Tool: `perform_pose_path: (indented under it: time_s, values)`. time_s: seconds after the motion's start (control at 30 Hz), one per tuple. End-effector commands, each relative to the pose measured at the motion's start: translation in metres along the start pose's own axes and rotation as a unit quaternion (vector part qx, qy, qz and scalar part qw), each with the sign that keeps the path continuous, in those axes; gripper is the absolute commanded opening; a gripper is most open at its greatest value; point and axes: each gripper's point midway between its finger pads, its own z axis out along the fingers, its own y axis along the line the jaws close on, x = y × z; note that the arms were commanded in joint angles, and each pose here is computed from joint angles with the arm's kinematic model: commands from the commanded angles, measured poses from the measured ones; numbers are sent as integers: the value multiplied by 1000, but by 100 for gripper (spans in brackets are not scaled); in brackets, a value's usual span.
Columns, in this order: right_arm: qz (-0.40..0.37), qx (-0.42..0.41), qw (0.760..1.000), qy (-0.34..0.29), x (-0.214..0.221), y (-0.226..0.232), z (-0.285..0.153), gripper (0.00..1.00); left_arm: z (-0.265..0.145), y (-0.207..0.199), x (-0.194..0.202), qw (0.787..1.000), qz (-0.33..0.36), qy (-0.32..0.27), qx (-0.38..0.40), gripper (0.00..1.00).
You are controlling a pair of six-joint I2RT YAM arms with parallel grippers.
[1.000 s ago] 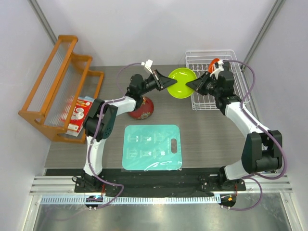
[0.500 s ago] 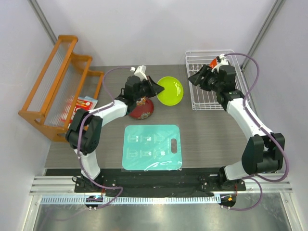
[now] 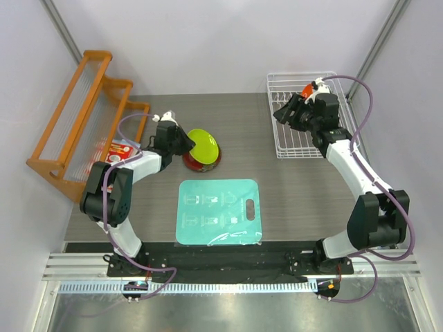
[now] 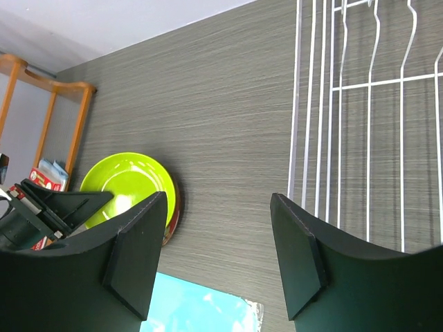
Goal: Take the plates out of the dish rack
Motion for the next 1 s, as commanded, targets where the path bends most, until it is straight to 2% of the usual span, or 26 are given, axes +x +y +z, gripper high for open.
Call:
perform_pose_path:
  time_s: [0.0, 0.13, 0.27, 0.33, 0.43, 0.47, 0.53, 0.6, 0.63, 0.73, 0.77, 0.9, 0.97]
  values:
    - [-16, -11, 1000, -22, -17, 7, 0, 67, 2, 2, -14, 1000, -3, -23, 9, 0]
    - [-21, -2, 1000, -19, -17, 3, 2, 67, 6, 8, -6, 1000, -8, -14, 5, 2]
    - [-32, 20, 999, -27, -29, -4, 3, 67, 10, 14, 5, 1000, -10, 0, 2, 31]
    - [-42, 48, 997, -34, -38, -13, 2, 68, 12, 19, 11, 1000, -10, 7, -4, 50]
    - [-61, 97, 992, -50, -55, -29, 0, 68, 12, 22, 14, 1000, -8, 10, -8, 57]
    - [-66, 114, 990, -48, -55, -36, 3, 68, 12, 23, 15, 1000, -6, 13, -10, 67]
    - [-81, 164, 981, -65, -70, -52, -1, 68, 12, 22, 14, 1000, -2, 13, -10, 62]
    - [-87, 200, 974, -59, -72, -70, 2, 69, 11, 25, 14, 1000, 3, 18, -18, 75]
    - [-93, 215, 970, -67, -81, -76, 0, 69, 10, 24, 12, 1000, 6, 17, -20, 84]
    - [-95, 264, 957, -77, -92, -102, 1, 72, 6, 26, 7, 999, 16, 13, -33, 91]
    - [-99, 289, 949, -81, -97, -115, -2, 72, 2, 25, 3, 999, 17, 11, -35, 99]
    - [-114, 327, 936, -66, -97, -144, 18, 72, -15, 10, -11, 999, 35, -5, -25, 99]
    - [-115, 335, 932, -73, -113, -159, 22, 71, -24, -5, -19, 999, 45, -16, -5, 99]
